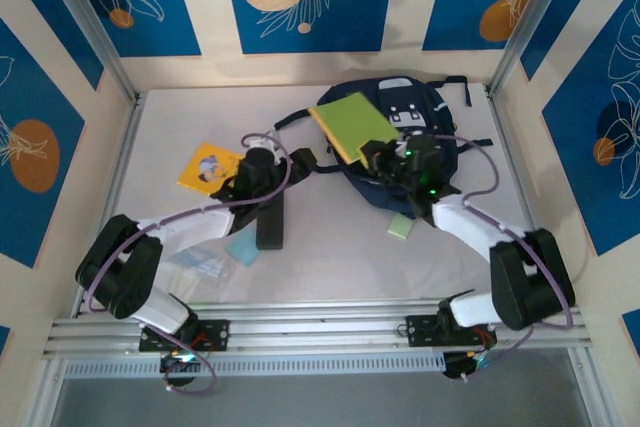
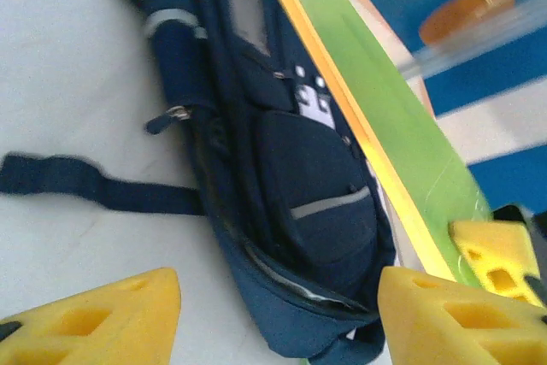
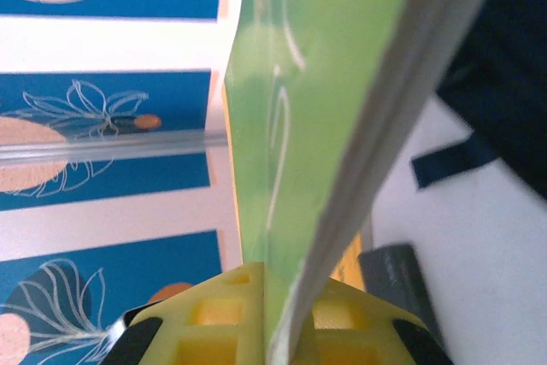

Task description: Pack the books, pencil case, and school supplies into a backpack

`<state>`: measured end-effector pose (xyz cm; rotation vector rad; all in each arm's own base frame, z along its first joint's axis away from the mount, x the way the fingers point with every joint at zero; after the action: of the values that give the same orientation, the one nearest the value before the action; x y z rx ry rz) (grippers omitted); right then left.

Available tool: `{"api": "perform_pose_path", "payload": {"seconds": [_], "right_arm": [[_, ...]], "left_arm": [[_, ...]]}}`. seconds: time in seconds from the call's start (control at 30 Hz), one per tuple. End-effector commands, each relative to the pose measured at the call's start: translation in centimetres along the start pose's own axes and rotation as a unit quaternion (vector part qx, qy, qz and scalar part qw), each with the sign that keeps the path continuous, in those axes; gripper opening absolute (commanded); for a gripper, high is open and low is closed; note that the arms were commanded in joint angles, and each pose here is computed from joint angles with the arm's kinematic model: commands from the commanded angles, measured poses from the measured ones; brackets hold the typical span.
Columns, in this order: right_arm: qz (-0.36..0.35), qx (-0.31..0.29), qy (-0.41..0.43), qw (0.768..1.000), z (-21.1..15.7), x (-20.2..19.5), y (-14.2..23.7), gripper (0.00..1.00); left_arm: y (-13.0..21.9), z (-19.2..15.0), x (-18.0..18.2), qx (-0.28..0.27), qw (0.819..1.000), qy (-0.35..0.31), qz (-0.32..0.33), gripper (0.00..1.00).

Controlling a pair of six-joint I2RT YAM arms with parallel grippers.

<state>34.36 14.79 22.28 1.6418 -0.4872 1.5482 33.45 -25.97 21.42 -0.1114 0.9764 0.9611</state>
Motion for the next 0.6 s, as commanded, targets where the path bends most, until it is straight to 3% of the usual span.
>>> {"api": "perform_pose_path", "payload": {"seconds": [0.0, 0.17, 0.4, 0.57], "right_arm": [[-0.027, -0.011, 0.077, 0.997, 2.2, 0.8, 3.6, 0.00], [-0.057, -0.039, 0.090, 0.994, 6.0, 0.6, 8.5, 0.00], [-0.071, -0.062, 0.063, 0.994, 9.0, -1.6, 12.5, 0.00], [-0.072, -0.067, 0.045, 0.994, 9.5, -3.0, 13.6, 0.00]], "left_arm": [[-1.7, -1.7, -2.8, 0.096, 0.985, -0.142, -0.031, 0.62], [-5.5, -3.0, -4.4, 0.173, 0.953, -0.241, -0.055, 0.59], [-10.8, -4.7, -4.5, 0.239, 0.904, -0.354, -0.027, 0.60], [-15.0, -4.9, -2.4, 0.265, 0.908, -0.316, 0.068, 0.62]]}}
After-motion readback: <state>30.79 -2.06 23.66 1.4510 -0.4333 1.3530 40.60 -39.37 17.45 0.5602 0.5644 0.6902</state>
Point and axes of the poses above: each hand's point on the last joint's axis, 136 mm out from that joint toward the fingers, its own y axis back along the fingers, its own x axis along the line the jaws close on, z = x × y, the point moved 5 cm from there along y, back along the fingers, and after that the axes turned 1 degree about -y, right-handed, at the moved point
